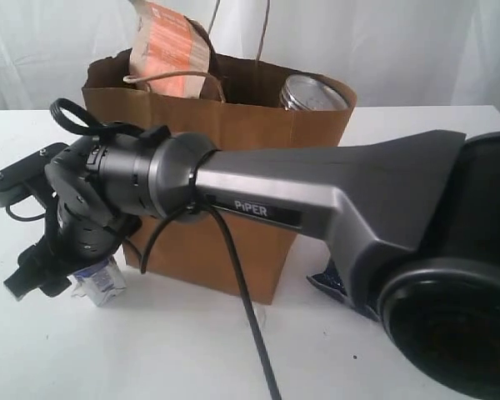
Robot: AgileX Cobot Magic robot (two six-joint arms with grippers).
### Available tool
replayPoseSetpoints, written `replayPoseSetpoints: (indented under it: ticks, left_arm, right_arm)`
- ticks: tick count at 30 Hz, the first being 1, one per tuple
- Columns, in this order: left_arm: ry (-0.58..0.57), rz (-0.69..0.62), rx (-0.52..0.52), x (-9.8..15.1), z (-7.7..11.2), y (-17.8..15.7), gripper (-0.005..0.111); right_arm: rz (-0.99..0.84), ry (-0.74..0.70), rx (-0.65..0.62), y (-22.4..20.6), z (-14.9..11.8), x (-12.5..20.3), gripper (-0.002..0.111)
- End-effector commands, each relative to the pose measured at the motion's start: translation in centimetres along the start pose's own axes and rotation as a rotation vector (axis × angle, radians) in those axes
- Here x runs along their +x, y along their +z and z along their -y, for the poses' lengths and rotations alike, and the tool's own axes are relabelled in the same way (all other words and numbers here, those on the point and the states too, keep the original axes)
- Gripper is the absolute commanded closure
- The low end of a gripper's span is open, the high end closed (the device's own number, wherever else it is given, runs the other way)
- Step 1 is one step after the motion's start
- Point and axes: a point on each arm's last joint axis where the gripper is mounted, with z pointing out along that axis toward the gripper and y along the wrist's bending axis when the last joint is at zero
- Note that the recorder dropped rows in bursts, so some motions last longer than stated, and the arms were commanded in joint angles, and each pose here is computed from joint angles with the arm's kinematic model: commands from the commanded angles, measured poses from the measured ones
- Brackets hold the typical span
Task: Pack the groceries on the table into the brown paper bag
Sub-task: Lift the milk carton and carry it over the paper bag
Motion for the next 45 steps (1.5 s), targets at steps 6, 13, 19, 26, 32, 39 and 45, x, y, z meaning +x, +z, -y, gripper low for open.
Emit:
replayPoseSetpoints:
  ticks: [6,13,19,26,32,39,45]
  left_arm:
    - [-0.006,-0.004,0.000,0.1,0.0,0.0,0.106]
    - [-0.006,-0.004,0.000,0.1,0.0,0.0,0.106]
    - [-0.006,-0.004,0.000,0.1,0.0,0.0,0.106]
    - [-0.006,-0.004,0.000,0.1,0.0,0.0,0.106]
    - [-0.006,-0.004,0.000,0.1,0.0,0.0,0.106]
    - [-0.006,-0.004,0.000,0.1,0.0,0.0,0.106]
    - [-0.006,-0.004,0.000,0.1,0.0,0.0,0.106]
  right_arm:
    - [0.021,-0.013,0.004,-0.1,0.2,-0.3,0.076]
    - [0.053,-0.029,-0.011,-2.9,-1.0,-1.2,0.107]
    - [0.095,-0.073,-0.036,-7.4,-3.2,-2.1,0.107]
    - [0.179,-0.176,-0.075,-13.4,-5.8,-2.4,0.107]
    - [0.341,-0.311,-0.038,-22.1,-7.1,-1.7,0.107]
    - [0.561,-0.308,-0.024,-30.3,-5.6,-1.5,0.107]
    - [0.690,-0.325,0.043,-35.1,-4.0,-0.9,0.107]
